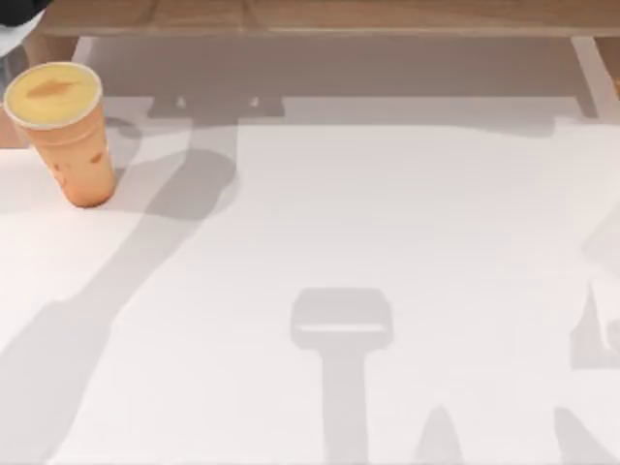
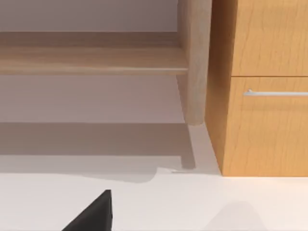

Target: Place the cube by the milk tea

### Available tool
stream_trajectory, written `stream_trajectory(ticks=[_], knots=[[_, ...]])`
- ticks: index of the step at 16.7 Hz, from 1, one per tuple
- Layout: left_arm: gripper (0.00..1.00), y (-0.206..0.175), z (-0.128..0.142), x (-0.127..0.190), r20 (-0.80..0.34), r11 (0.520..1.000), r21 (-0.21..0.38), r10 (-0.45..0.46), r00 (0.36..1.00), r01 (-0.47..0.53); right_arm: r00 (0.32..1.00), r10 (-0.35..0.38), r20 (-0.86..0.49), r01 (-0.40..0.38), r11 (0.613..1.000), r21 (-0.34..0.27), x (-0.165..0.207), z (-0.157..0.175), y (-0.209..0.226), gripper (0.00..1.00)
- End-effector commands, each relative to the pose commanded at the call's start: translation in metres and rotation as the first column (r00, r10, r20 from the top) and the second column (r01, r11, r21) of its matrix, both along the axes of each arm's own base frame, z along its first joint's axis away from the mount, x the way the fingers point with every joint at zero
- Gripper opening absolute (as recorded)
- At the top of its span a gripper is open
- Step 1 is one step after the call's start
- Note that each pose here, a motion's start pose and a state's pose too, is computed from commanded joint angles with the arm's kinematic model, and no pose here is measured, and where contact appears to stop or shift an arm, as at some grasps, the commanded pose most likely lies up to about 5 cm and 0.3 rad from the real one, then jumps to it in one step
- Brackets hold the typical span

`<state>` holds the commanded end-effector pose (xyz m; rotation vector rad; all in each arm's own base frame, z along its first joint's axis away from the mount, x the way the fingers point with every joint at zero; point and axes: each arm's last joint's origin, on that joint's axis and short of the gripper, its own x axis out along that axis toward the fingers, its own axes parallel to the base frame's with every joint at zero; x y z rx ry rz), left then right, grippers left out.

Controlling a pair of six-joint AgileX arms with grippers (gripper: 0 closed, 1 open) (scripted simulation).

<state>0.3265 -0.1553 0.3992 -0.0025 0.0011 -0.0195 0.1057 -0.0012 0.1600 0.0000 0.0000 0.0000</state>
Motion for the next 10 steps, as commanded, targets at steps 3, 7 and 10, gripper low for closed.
stream_trajectory(ticks=[3, 7, 10], knots=[[1.00, -0.042, -0.005, 0.032, 0.001, 1.000, 0.001, 0.000, 1.000, 0.000, 1.000, 0.000, 0.000, 0.000, 1.000, 0.000, 0.000, 0.000, 0.000, 1.00], [1.00, -0.071, -0.013, 0.049, 0.001, 1.000, 0.002, 0.000, 1.000, 0.000, 1.000, 0.000, 0.000, 0.000, 1.000, 0.000, 0.000, 0.000, 0.000, 1.00], [1.00, -0.072, -0.013, 0.049, 0.001, 1.000, 0.002, 0.000, 1.000, 0.000, 1.000, 0.000, 0.000, 0.000, 1.000, 0.000, 0.000, 0.000, 0.000, 1.00]])
